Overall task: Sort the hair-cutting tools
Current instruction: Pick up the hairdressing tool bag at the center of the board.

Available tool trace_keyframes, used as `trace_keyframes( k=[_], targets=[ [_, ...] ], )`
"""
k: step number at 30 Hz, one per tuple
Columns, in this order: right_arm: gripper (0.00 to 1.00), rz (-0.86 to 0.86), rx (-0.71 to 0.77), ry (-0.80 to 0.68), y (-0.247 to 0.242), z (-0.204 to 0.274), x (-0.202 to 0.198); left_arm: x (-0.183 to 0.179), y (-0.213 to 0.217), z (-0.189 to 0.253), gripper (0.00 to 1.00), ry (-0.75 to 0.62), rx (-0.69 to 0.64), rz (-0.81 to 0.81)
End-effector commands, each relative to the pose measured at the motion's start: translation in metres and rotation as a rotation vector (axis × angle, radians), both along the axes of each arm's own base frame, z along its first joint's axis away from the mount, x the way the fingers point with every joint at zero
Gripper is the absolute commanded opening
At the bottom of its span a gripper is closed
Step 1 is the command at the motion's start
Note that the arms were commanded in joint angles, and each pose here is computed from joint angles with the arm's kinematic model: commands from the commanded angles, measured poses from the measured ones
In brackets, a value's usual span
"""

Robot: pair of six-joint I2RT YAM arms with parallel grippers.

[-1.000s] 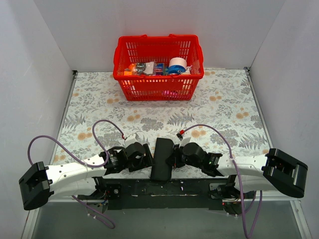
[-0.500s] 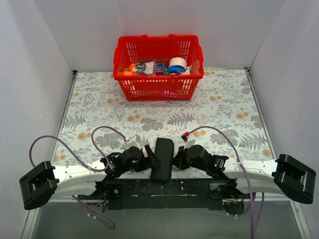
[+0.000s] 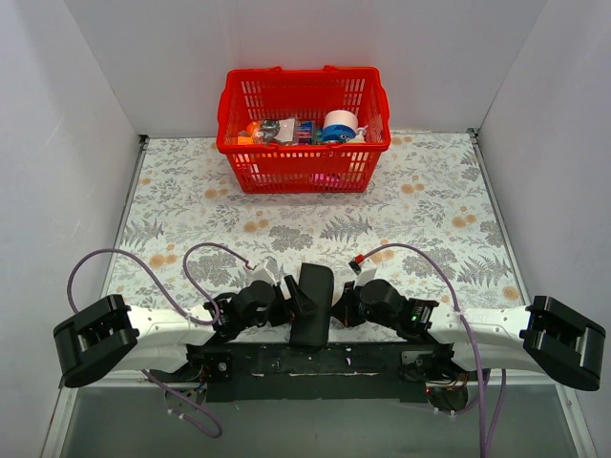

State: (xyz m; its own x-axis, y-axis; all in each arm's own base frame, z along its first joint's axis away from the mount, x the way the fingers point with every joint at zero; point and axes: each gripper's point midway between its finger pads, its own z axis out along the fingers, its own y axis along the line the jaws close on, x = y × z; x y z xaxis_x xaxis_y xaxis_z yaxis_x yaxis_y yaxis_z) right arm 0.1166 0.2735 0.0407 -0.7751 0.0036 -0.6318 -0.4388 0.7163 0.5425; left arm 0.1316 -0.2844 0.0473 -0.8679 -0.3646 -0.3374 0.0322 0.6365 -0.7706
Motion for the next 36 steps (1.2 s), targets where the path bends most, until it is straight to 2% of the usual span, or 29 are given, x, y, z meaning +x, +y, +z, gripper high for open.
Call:
trace_keyframes(
  k=[1,5,7,8,10,11,17,18,20,24,25,28,30,31,33,34,36],
  targets=[
    [0.01,-0.007,-0.084,0.020,-0.018,-0.023,-0.006,-0.018,0.024,-0.047,0.77,0.077,0.140,-0.025],
    [0.01,-0.008,-0.088,0.017,-0.020,-0.024,-0.006,-0.019,0.022,-0.050,0.77,0.080,0.128,-0.035],
    [0.01,-0.011,-0.092,0.018,-0.021,-0.025,-0.006,-0.018,0.020,-0.050,0.73,0.075,0.115,-0.038],
    [0.01,-0.012,-0.093,0.017,-0.022,-0.026,-0.006,-0.019,0.020,-0.052,0.64,0.079,0.120,-0.039],
    [0.01,-0.015,-0.096,0.017,-0.023,-0.026,-0.006,-0.018,0.019,-0.052,0.54,0.074,0.114,-0.040],
    [0.01,-0.014,-0.095,0.016,-0.023,-0.026,-0.006,-0.019,0.019,-0.052,0.43,0.075,0.114,-0.043],
    [0.01,-0.018,-0.105,0.017,-0.026,-0.027,-0.006,-0.016,0.018,-0.051,0.19,0.060,0.114,-0.041],
    [0.01,-0.016,-0.107,0.010,-0.025,-0.026,-0.005,-0.016,0.016,-0.049,0.10,0.056,0.110,-0.044],
    [0.01,-0.011,-0.123,0.006,-0.027,-0.026,-0.005,-0.014,0.014,-0.046,0.00,0.042,0.115,-0.050],
    [0.01,0.023,-0.152,-0.034,-0.024,-0.011,-0.001,0.005,0.000,-0.021,0.00,-0.031,0.117,-0.031],
    [0.12,0.039,-0.135,-0.067,-0.018,0.005,0.002,0.009,0.002,-0.019,0.00,-0.039,0.144,-0.023],
    [0.13,0.070,-0.144,-0.119,-0.019,0.028,0.004,0.035,-0.004,0.012,0.00,-0.131,0.184,0.040],
    [0.21,0.081,-0.184,-0.145,-0.025,0.034,0.006,0.051,-0.001,0.020,0.00,-0.175,0.243,0.084],
    [0.30,0.090,-0.196,-0.172,-0.027,0.040,0.008,0.063,-0.009,0.038,0.00,-0.199,0.228,0.110],
    [0.30,0.089,-0.222,-0.213,-0.029,0.052,0.014,0.076,-0.009,0.042,0.00,-0.217,0.275,0.143],
    [0.31,0.088,-0.231,-0.232,-0.029,0.057,0.017,0.087,-0.018,0.061,0.00,-0.240,0.252,0.163],
    [0.37,0.088,-0.255,-0.288,-0.029,0.072,0.026,0.099,-0.017,0.065,0.00,-0.261,0.296,0.205]
  ],
)
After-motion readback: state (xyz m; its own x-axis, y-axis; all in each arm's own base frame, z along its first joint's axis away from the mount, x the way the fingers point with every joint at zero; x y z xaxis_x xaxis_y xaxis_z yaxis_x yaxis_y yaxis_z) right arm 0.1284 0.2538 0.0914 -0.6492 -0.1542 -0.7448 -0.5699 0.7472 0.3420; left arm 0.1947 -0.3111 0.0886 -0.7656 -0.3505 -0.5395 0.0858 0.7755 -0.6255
